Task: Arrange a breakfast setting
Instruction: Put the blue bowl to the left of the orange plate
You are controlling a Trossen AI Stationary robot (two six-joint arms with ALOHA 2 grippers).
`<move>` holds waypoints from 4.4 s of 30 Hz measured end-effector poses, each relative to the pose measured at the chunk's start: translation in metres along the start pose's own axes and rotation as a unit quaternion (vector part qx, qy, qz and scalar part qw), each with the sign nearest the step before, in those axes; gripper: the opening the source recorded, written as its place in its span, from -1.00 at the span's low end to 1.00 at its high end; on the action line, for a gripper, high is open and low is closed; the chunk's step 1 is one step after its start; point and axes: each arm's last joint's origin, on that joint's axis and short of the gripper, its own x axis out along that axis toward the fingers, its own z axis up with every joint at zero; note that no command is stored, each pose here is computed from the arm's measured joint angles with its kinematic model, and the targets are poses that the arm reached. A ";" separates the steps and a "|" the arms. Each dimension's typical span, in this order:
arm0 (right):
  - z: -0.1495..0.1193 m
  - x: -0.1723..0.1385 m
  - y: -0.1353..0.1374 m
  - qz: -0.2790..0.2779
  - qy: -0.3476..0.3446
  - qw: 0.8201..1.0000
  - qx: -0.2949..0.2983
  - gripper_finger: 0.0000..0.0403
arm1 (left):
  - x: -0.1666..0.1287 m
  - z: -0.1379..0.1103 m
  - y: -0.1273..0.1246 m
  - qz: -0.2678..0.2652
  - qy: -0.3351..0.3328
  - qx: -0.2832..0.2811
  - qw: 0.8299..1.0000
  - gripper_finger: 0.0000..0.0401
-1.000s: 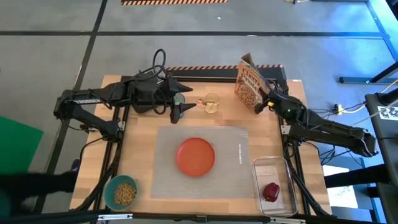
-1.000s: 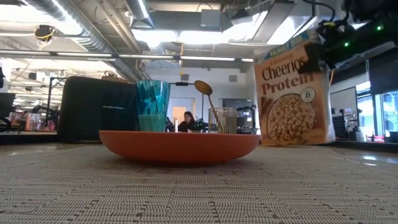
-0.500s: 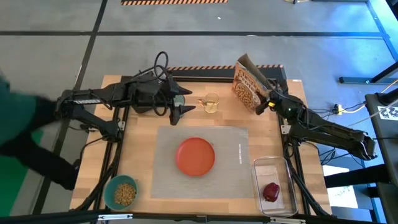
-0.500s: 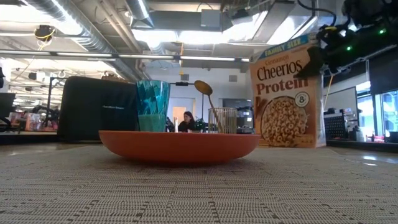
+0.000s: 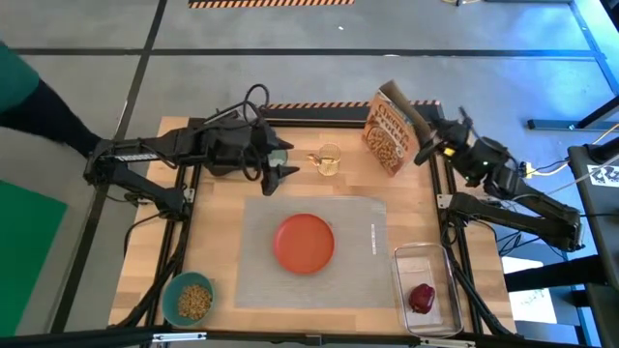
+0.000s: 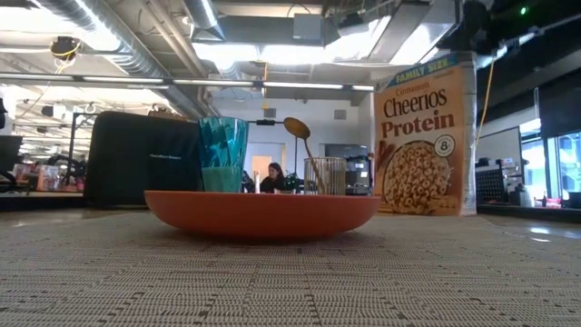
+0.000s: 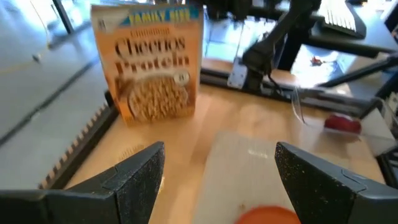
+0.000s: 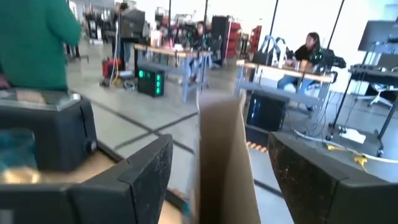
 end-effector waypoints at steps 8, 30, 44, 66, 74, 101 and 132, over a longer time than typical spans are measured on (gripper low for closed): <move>0.038 -0.011 -0.008 0.002 -0.051 0.999 0.005 0.27 | -0.001 -0.010 -0.003 -0.005 0.050 -0.052 0.997 0.50; 0.075 0.032 0.043 0.273 -0.064 0.938 0.206 0.27 | -0.077 -0.131 -0.103 -0.027 0.437 -0.034 0.899 0.43; 0.100 0.048 0.116 0.265 -0.022 0.956 0.123 0.27 | -0.082 -0.252 -0.125 -0.142 0.580 0.043 0.801 0.03; 0.104 0.045 0.123 0.229 -0.010 0.964 0.133 0.27 | -0.078 -0.292 -0.113 -0.129 0.616 0.044 0.776 -0.79; 0.103 0.045 0.122 0.229 -0.008 0.966 0.119 0.27 | -0.066 -0.284 -0.106 -0.129 0.638 -0.013 0.759 -0.97; 0.091 0.038 0.115 0.222 0.051 0.973 0.041 0.27 | 0.034 -0.198 -0.004 0.170 0.555 -0.201 0.789 -0.98; 0.092 0.018 0.090 0.236 0.066 0.969 -0.008 0.27 | 0.124 -0.167 -0.031 0.129 0.539 -0.184 0.812 -0.96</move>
